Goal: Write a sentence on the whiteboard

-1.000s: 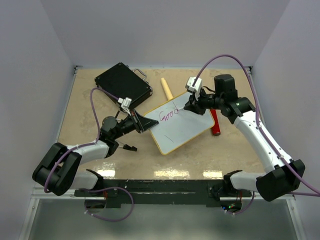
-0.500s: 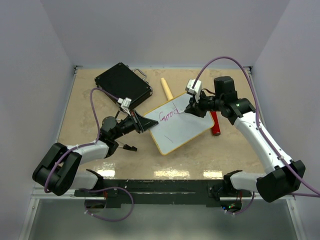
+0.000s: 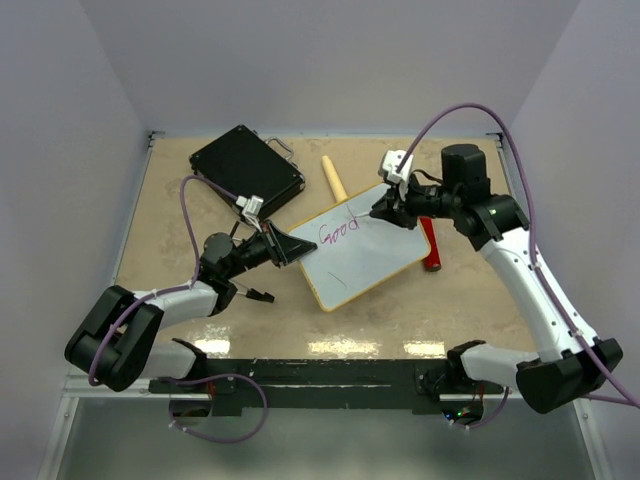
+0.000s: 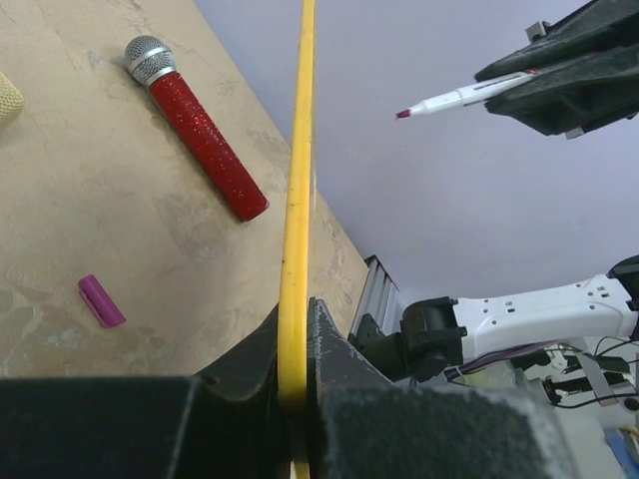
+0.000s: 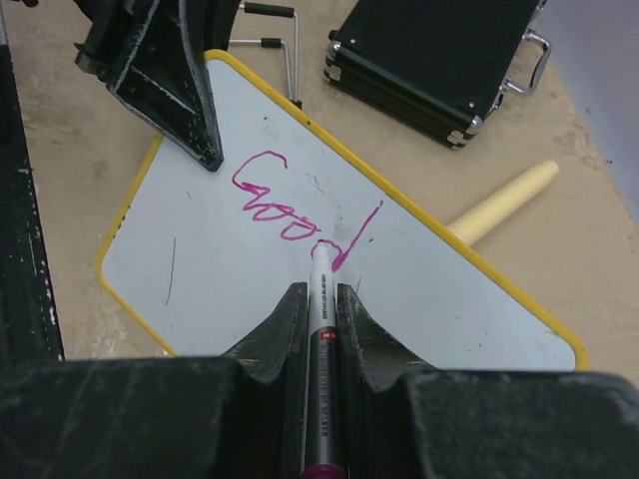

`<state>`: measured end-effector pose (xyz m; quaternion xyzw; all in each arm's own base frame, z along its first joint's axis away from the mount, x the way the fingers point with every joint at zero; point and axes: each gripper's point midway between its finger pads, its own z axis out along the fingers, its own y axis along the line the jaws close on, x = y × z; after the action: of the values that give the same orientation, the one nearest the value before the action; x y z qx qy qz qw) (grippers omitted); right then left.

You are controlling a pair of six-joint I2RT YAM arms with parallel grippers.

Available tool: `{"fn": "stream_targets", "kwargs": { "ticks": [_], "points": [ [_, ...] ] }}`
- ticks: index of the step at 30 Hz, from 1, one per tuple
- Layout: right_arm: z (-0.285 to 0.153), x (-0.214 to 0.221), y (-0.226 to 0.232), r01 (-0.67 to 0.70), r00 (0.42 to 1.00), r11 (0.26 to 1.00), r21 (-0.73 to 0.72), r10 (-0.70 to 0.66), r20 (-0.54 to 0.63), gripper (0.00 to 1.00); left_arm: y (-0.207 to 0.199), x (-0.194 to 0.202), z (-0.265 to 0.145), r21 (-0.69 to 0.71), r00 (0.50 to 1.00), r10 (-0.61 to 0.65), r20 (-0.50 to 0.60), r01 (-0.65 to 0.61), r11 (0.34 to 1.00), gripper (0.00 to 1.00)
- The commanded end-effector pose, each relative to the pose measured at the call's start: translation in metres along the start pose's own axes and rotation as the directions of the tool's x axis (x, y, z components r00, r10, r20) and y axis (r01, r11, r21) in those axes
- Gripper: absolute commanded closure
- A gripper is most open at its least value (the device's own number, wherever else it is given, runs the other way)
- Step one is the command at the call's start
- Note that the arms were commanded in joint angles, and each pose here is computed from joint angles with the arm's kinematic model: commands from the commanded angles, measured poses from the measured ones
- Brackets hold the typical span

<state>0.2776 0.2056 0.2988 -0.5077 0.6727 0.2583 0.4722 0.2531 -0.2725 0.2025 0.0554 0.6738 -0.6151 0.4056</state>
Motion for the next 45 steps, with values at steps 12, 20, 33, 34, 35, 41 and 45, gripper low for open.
{"fn": "stream_targets", "kwargs": {
  "ticks": [12,20,33,34,35,41,45],
  "points": [
    [-0.030,-0.023,0.028,0.097,0.983,0.992,-0.083,-0.082,0.166,1.00,-0.046,-0.026,-0.011,0.136,0.989,0.102,0.110,-0.117,0.984,1.00],
    [-0.030,-0.014,0.016,0.077,0.988,0.996,-0.036,-0.071,0.138,1.00,-0.043,-0.026,-0.012,0.121,0.988,0.094,0.121,-0.109,0.987,1.00],
    [-0.038,-0.004,-0.026,0.045,0.998,0.986,0.163,-0.053,0.042,1.00,-0.039,-0.025,-0.008,0.124,0.989,0.087,0.117,-0.101,0.987,1.00],
    [-0.039,-0.003,-0.029,0.047,0.998,0.983,0.175,-0.054,0.034,1.00,-0.039,-0.025,-0.008,0.125,0.990,0.085,0.116,-0.100,0.987,1.00],
    [-0.038,-0.002,-0.029,0.050,0.998,0.983,0.176,-0.056,0.031,1.00,-0.040,-0.025,-0.008,0.128,0.989,0.087,0.118,-0.102,0.987,1.00],
    [-0.027,0.007,-0.026,0.032,0.998,0.990,0.139,-0.039,0.047,1.00,-0.042,-0.025,-0.008,0.136,0.989,0.082,0.119,-0.098,0.986,1.00],
    [-0.018,0.012,-0.025,0.007,0.999,0.993,0.115,-0.012,0.046,1.00,-0.043,-0.025,-0.009,0.141,0.990,0.075,0.123,-0.092,0.986,1.00]
  ]
}}
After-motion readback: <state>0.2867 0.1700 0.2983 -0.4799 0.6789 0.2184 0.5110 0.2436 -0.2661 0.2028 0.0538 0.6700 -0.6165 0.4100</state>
